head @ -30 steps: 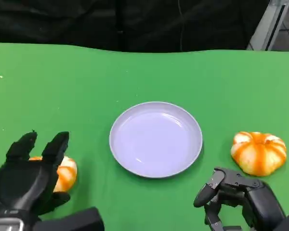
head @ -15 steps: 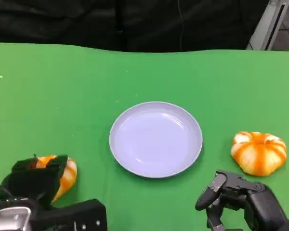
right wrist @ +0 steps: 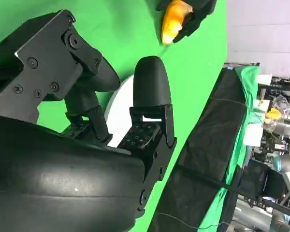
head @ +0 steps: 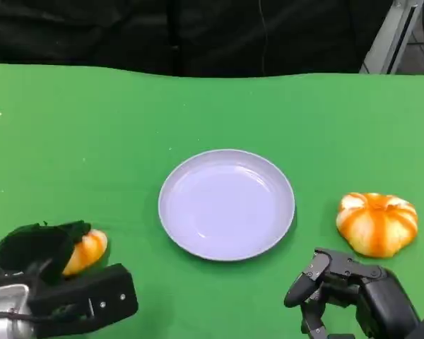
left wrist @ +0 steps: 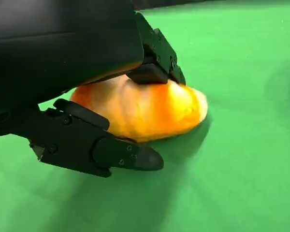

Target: Grasp the bread from the table and place it into the plate.

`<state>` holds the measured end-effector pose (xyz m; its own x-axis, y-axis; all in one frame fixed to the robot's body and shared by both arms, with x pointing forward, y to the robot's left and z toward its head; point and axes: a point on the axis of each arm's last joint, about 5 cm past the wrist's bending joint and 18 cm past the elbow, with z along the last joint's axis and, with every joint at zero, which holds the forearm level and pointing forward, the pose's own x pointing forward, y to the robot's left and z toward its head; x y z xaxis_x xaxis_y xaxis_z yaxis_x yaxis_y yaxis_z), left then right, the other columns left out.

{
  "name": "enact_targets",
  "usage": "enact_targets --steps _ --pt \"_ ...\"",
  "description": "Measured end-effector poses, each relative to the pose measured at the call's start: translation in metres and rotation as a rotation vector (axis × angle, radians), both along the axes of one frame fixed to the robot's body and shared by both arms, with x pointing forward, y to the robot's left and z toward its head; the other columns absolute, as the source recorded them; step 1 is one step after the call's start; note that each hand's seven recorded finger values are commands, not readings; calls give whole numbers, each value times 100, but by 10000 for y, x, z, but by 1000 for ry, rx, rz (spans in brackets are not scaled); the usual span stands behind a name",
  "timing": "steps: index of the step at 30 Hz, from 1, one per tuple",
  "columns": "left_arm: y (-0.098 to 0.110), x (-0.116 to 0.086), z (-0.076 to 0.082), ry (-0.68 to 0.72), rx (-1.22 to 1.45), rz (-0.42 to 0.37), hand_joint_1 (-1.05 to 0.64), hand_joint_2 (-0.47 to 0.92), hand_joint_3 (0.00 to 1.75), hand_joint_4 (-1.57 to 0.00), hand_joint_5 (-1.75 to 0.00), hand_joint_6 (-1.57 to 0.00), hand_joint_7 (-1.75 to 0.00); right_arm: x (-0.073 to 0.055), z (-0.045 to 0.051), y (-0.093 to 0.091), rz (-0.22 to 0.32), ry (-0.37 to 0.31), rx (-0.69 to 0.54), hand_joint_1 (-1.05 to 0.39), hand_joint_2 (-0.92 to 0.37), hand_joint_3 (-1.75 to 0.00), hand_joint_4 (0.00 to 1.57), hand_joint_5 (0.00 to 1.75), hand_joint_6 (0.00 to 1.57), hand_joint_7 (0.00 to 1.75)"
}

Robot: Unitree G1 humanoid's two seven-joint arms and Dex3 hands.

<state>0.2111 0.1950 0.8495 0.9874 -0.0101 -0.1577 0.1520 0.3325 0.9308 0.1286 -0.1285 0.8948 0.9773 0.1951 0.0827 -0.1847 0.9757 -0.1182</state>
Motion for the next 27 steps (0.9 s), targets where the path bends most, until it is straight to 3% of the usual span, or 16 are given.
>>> enact_targets --steps 5,9,13,20,23,27 --pt "-50 -160 -48 -237 -111 -69 -21 59 108 -81 -174 -62 -174 3 4 13 0 -3 4 3 -34 -135 82 160 81 129" --pt "-77 -181 -26 -330 -143 -102 -17 53 117 -81 -175 -60 -175 4 5 15 0 -3 4 4 -35 -134 82 160 81 129" --pt "-132 -178 116 -505 -196 -189 -16 46 130 -83 -175 -61 -175 1 3 13 -2 -3 4 4 -35 -134 82 160 81 129" --pt "-161 -172 237 -575 -231 -231 -16 39 137 -84 -175 -63 -174 4 -2 17 -4 -4 6 4 -35 -134 81 160 81 129" --pt "-165 -86 322 -603 -243 -248 -18 33 149 -88 -175 -66 -173 10 3 29 -4 -8 8 4 -35 -134 81 161 81 130" --pt "-228 93 499 -682 -256 -310 -17 31 152 -89 -175 -68 -173 13 6 39 -1 -10 9 3 -35 -136 82 163 82 130"
